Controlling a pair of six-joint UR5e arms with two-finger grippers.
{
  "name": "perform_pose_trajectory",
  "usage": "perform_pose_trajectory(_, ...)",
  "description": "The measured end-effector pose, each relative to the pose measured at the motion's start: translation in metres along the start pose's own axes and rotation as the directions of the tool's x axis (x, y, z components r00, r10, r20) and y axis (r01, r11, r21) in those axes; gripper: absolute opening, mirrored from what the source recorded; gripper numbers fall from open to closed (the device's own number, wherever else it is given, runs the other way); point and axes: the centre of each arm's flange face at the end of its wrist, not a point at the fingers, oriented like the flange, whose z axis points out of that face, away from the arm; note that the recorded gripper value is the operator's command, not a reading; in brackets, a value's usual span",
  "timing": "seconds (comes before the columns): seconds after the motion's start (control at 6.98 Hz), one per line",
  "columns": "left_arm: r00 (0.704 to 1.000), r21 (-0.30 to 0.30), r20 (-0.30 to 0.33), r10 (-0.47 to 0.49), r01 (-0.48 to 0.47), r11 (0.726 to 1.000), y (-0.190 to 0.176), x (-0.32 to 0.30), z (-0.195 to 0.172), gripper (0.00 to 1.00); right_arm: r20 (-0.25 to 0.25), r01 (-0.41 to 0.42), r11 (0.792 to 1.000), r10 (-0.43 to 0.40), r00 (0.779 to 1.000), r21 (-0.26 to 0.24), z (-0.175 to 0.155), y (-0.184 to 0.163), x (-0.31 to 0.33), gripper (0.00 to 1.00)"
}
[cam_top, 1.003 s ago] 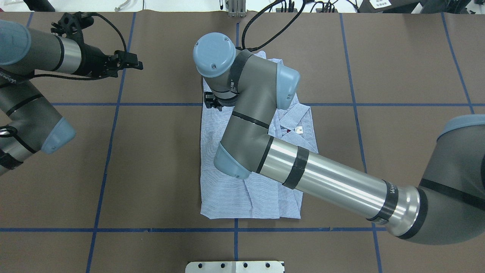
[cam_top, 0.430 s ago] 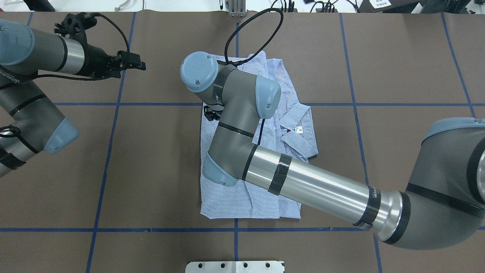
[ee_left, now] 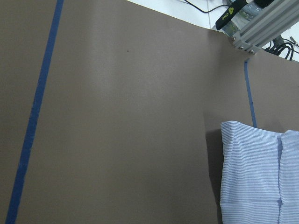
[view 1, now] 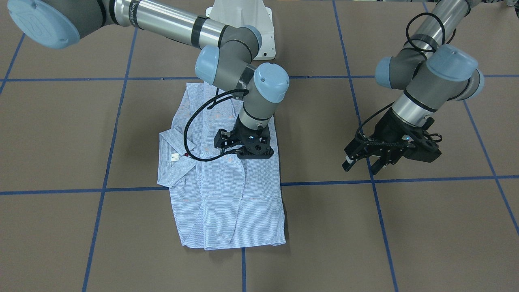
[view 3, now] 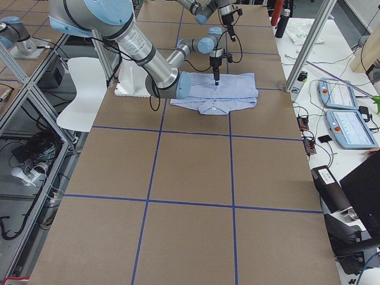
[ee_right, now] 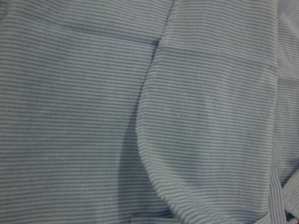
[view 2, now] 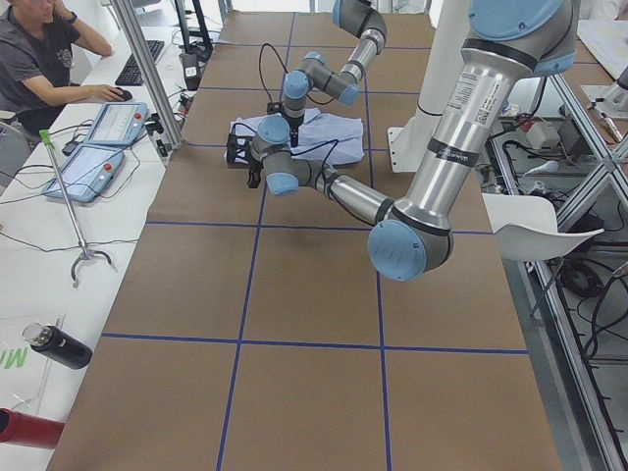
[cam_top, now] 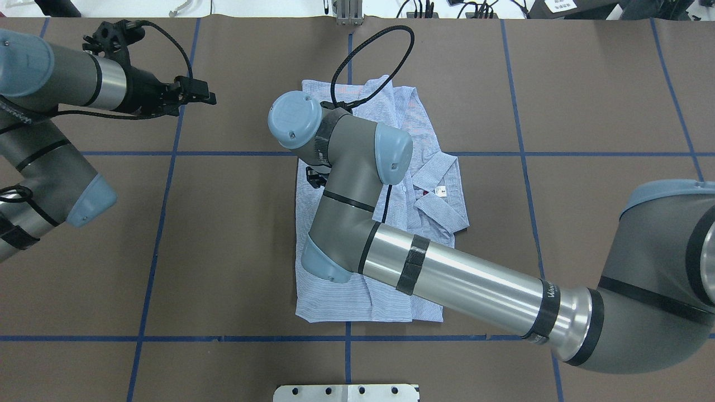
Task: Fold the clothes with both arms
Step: 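Press the shirt's far edge down with the right gripper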
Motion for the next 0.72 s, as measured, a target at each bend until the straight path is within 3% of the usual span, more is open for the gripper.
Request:
perform_pose_trajectory(0.43,1.000,-0.002,-0.002,0.001,-0.001,1.000,0.001,0.002,0.001,1.00,-0.020,0.017,1.000,-0.018,1.000,-0.012,0.016,0.005,0.006,0.99)
perform_pose_trajectory(0.72,1.000,-0.004,-0.003,0.002,-0.002,1.000,0.002,0.002,0.001,1.00,-0.025,0.021,1.000,-0.021,0.999,-0.019,0.021,0.006,0.009,0.77)
